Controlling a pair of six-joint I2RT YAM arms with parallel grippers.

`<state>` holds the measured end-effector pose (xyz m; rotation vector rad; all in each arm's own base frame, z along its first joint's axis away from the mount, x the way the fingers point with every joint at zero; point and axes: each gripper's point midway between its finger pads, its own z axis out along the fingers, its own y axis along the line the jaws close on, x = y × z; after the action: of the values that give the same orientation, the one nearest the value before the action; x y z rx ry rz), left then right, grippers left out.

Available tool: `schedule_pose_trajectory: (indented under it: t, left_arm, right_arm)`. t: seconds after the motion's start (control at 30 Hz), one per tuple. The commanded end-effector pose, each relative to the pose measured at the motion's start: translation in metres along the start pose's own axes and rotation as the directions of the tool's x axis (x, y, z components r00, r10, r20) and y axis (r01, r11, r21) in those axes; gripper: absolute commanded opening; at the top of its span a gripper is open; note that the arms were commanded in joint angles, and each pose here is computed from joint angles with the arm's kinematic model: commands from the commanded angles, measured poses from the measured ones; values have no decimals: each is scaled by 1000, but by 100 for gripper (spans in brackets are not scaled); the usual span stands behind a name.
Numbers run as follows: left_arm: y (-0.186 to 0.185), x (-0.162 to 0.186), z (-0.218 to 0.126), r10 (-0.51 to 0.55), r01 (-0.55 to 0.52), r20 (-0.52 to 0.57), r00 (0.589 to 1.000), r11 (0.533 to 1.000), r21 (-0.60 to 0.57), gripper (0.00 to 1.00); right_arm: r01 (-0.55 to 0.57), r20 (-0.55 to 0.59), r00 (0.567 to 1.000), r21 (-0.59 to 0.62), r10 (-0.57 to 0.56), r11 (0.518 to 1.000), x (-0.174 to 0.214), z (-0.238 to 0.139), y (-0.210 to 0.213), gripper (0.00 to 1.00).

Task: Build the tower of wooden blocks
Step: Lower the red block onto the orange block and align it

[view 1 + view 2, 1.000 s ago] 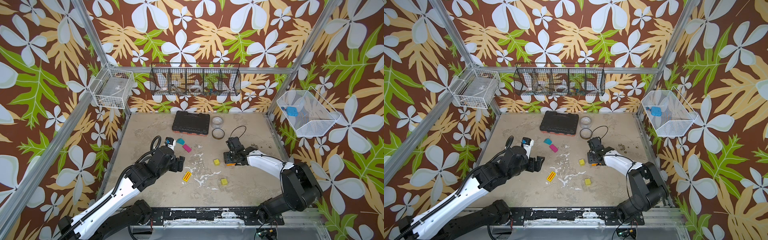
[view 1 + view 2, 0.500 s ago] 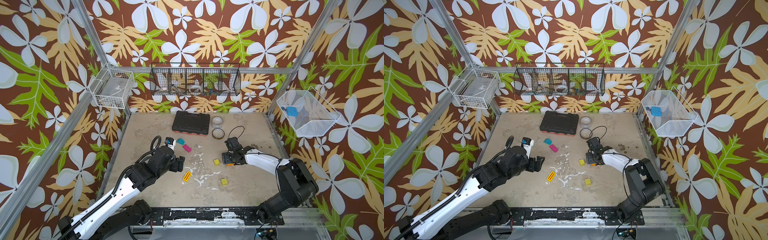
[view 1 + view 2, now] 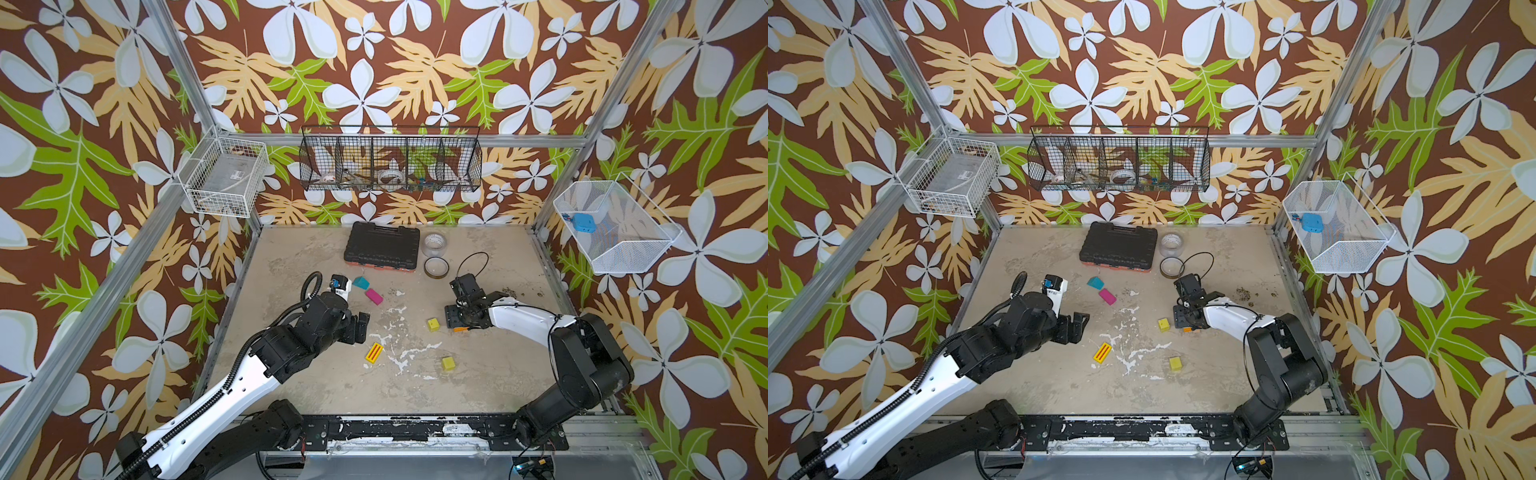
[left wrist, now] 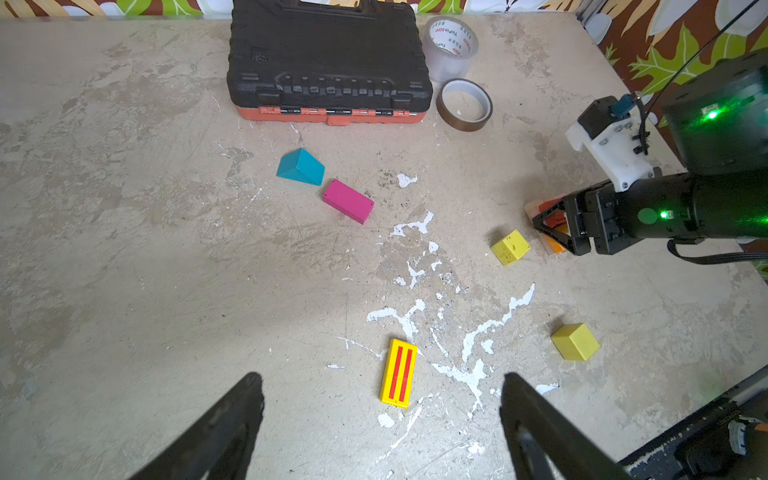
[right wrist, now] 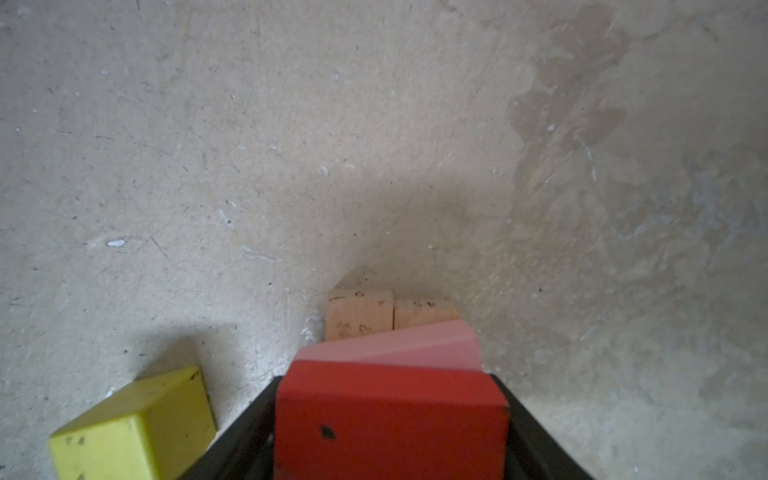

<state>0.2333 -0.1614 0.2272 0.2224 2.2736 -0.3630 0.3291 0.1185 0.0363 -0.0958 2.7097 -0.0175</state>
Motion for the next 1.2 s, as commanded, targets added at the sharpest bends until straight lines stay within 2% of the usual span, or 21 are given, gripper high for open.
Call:
schedule_pose_trajectory:
  t: [0.0,0.17,0.33,0.67,1.0,1.17]
  left_arm:
    - [0,-3,0,-8,8,13,1000,1000,1,90]
    - [0,-3,0,-8,8,13,1000,1000,0,90]
    - [-1,-3,1,-8,8,10,1000,1000,0,91]
    - [0,-3,1,-8,8,11,1000,1000,-7,91]
    - [0,-3,0,-8,8,12,1000,1000,-2,90]
    - [0,-3,-1,-8,8,13,1000,1000,0,90]
  right_arm:
    - [-7,13,1000,-14,7,1000,-5,-1,3,70]
    - [-6,14,1000,-12,6,1000,-5,-2,2,70]
    - [-6,9,1000,-8,6,1000,-7,0,2,77]
    - [-8,18,1000,-19,9,1000,-9,-4,4,77]
    - [-10,19,1000,5,10,1000,-9,-4,0,70]
    - [-11,15,1000,10,11,1000,-7,-2,-1,63]
